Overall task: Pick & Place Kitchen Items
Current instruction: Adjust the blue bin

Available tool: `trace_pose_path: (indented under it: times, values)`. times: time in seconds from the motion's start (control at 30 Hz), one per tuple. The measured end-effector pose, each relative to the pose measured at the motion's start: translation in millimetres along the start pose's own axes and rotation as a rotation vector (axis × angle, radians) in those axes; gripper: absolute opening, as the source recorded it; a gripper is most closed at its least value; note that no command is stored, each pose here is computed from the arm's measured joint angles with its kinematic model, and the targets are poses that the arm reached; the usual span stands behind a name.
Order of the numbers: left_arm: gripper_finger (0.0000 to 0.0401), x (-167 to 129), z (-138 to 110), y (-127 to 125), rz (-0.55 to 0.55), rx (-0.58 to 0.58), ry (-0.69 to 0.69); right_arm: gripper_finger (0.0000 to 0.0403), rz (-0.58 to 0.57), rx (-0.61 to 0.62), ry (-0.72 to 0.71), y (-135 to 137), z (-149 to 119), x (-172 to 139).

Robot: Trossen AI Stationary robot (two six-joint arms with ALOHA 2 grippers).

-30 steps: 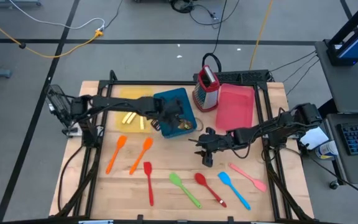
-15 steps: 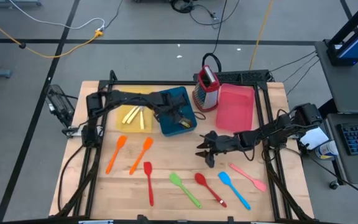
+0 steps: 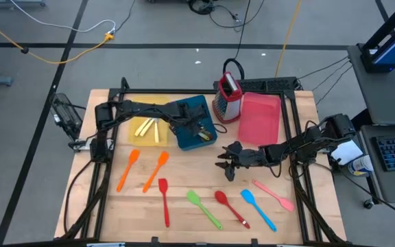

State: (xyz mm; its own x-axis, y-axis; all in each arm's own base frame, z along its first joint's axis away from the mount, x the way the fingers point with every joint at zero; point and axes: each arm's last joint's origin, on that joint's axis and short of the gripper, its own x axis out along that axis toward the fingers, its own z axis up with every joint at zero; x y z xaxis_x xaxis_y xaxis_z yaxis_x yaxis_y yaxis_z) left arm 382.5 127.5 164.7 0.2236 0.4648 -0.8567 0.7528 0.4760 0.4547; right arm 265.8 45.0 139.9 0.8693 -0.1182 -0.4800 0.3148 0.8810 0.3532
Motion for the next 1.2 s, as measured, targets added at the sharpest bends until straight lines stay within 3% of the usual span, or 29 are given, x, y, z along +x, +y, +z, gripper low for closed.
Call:
trace_pose_path:
  times: [0.2,0.33,0.5,0.77,0.87,1.0,1.2]
  values:
    - [0.0105,-31,8,2,0.086,-0.097,0.022,0.0178,-0.265,-0.070,-0.155,-12,8,0]
    - [0.0091,-68,1,6,0.145,-0.261,-0.054,0.0172,-0.416,-0.043,-0.238,-21,12,1]
    - [0.0072,-119,-19,6,0.173,-0.485,-0.190,0.0149,-0.446,0.026,-0.231,-29,6,9]
    - [0.0026,-177,-42,-14,0.069,-0.722,-0.371,0.0087,-0.488,0.040,-0.310,-39,2,27]
    - [0.0006,-187,-43,-24,0.002,-0.746,-0.384,0.0053,-0.484,0.055,-0.347,-38,3,29]
    - [0.0011,-192,-37,-34,-0.057,-0.750,-0.367,0.0008,-0.495,0.037,-0.338,-39,3,29]
    - [0.0005,-194,-16,-45,-0.092,-0.715,-0.396,0.0004,-0.509,-0.120,-0.317,-33,10,31]
